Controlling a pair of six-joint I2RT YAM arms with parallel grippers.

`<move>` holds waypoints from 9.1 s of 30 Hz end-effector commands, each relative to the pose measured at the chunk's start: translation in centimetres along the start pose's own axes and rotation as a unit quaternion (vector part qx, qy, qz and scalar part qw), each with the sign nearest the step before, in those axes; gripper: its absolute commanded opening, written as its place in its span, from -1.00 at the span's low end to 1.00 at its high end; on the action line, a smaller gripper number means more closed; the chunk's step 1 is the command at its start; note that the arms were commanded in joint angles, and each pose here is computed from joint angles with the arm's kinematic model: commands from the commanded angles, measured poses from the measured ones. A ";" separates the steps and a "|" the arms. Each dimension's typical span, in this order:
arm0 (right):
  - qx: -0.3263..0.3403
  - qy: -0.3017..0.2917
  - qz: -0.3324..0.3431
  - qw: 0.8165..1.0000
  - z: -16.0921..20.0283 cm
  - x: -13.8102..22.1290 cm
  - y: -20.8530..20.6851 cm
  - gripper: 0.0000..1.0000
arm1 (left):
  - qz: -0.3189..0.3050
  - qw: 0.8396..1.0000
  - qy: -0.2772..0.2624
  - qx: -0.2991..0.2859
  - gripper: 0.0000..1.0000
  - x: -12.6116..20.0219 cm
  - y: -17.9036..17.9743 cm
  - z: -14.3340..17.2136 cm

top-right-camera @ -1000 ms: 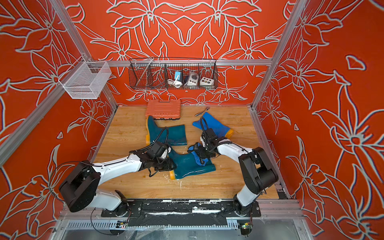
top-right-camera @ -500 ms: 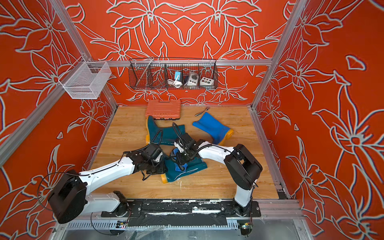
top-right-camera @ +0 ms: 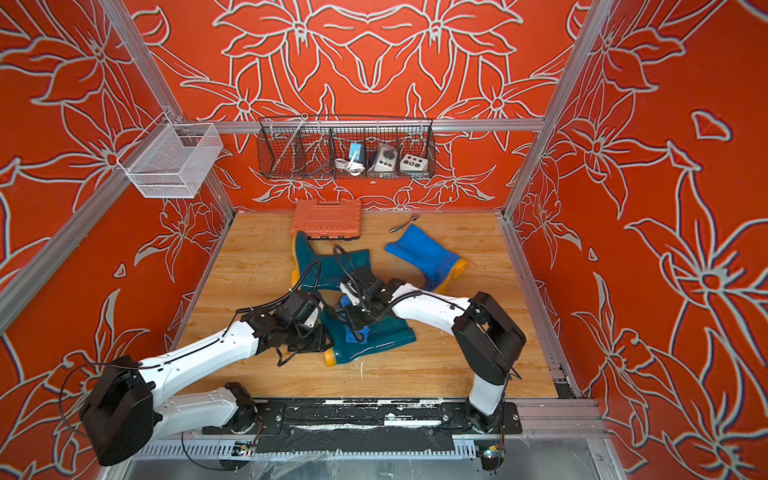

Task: Wipe the rubber boots with a cloth
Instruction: Wipe the dirt off the rubber boot.

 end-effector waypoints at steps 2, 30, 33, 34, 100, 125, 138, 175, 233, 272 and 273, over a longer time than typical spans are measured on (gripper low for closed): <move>-0.021 0.003 0.049 0.999 -0.3 -0.1 -3.8 -1.00 | -0.001 1.000 0.010 0.002 -0.09 -0.6 0.3 0.2; -0.162 -0.016 0.069 0.984 3.7 4.5 -12.7 -1.00 | 0.027 1.000 -0.008 0.000 -0.13 -0.7 1.1 1.0; -0.130 -0.024 0.031 0.991 2.6 4.3 -10.1 -1.00 | 0.027 1.000 -0.011 0.007 -0.14 -0.8 1.1 1.0; -0.105 -0.019 0.021 0.994 2.1 3.6 -8.4 -1.00 | 0.028 0.999 -0.016 0.010 -0.15 -0.8 1.2 1.0; -0.044 0.024 0.015 0.999 5.3 1.8 -2.5 -1.00 | 0.087 0.990 -0.019 0.108 -0.70 -1.6 2.2 -1.9; 0.020 0.021 0.006 1.000 6.9 0.3 2.4 -1.00 | 0.094 0.989 -0.011 0.113 -0.71 -1.3 2.6 -1.0; -0.167 -0.057 0.089 0.980 13.5 8.2 -9.5 -1.00 | 0.080 0.990 -0.002 0.112 0.08 -0.8 3.1 -0.2; 0.101 -0.054 0.118 0.986 9.9 2.9 3.2 -1.00 | 0.089 0.982 0.060 0.154 -1.00 0.0 0.5 0.7; -0.097 -0.105 0.134 0.981 13.5 10.5 -8.3 -1.00 | 0.209 0.948 0.170 0.170 -1.00 3.3 -0.1 0.1; 0.039 -0.035 -0.099 0.994 3.4 1.4 2.2 -1.00 | 0.024 0.992 0.088 -0.083 -1.00 -1.0 -2.3 -2.3; 0.033 -0.031 -0.090 0.995 3.3 0.8 1.6 -1.00 | 0.026 0.992 0.087 -0.090 -1.00 -0.9 -2.5 -2.4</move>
Point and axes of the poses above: each gripper's point midway between its finger pads, its own x axis back along the fingers, its own y axis along the line the jaws close on, z = x × y, the point moved 10 cm from there along x, back along the fingers, and after that the axes turned 6 degrees about x, right-handed, at the moved point
